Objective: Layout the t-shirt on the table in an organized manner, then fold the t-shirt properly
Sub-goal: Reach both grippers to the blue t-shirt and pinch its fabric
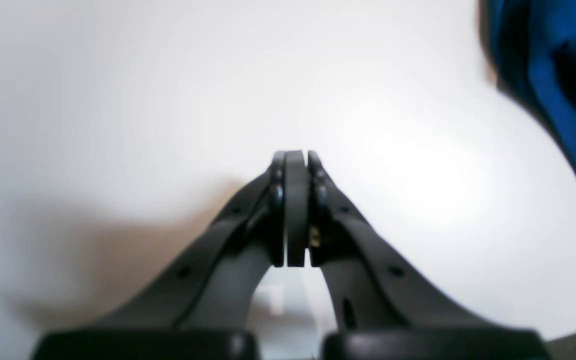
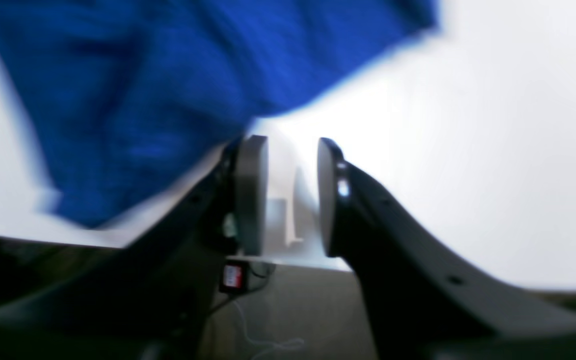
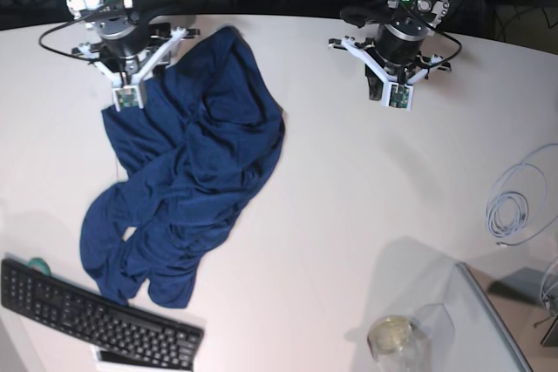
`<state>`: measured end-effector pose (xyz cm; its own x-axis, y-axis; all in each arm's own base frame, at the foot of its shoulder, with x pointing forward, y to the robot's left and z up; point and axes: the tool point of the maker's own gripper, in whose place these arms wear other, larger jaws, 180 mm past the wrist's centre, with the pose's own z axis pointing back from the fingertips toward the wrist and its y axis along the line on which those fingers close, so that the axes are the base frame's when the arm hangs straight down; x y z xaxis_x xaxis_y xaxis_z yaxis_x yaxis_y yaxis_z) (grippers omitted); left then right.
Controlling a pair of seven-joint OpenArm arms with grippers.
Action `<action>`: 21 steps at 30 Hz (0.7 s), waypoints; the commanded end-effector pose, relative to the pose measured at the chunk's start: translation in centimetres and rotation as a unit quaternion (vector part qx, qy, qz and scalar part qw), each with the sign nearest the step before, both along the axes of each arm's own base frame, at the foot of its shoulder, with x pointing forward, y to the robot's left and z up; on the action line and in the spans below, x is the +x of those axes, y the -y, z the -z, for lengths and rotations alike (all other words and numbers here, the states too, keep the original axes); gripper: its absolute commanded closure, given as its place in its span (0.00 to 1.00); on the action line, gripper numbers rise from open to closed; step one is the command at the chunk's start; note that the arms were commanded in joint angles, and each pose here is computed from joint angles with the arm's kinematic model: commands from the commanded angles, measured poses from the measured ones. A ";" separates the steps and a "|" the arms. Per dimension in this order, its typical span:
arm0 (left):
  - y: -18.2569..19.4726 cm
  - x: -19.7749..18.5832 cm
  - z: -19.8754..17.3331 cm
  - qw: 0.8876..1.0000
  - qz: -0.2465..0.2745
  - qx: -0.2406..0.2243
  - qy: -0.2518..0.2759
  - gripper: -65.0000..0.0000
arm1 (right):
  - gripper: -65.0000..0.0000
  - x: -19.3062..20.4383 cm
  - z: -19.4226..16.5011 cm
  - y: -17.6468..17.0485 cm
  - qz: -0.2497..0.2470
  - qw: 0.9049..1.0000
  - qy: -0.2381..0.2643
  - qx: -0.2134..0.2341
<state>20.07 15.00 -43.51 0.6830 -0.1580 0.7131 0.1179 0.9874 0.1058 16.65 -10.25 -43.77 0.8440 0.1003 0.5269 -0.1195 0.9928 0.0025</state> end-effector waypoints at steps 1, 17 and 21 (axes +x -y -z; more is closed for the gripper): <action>-0.3 0.1 -0.5 1.000 -0.001 0.004 0.008 1.00 | 0.69 0.3 -0.5 -0.8 -0.021 1.000 0.009 0.002; -7.7 -1.9 -0.6 0.994 -0.011 -0.107 -0.001 1.00 | 0.24 -0.1 -1.2 -8.0 -0.134 0.990 0.028 0.038; -7.1 -1.2 -2.7 0.990 0.011 -0.110 0.083 1.00 | 0.23 0.3 0.5 -6.8 -0.116 0.992 0.045 -0.017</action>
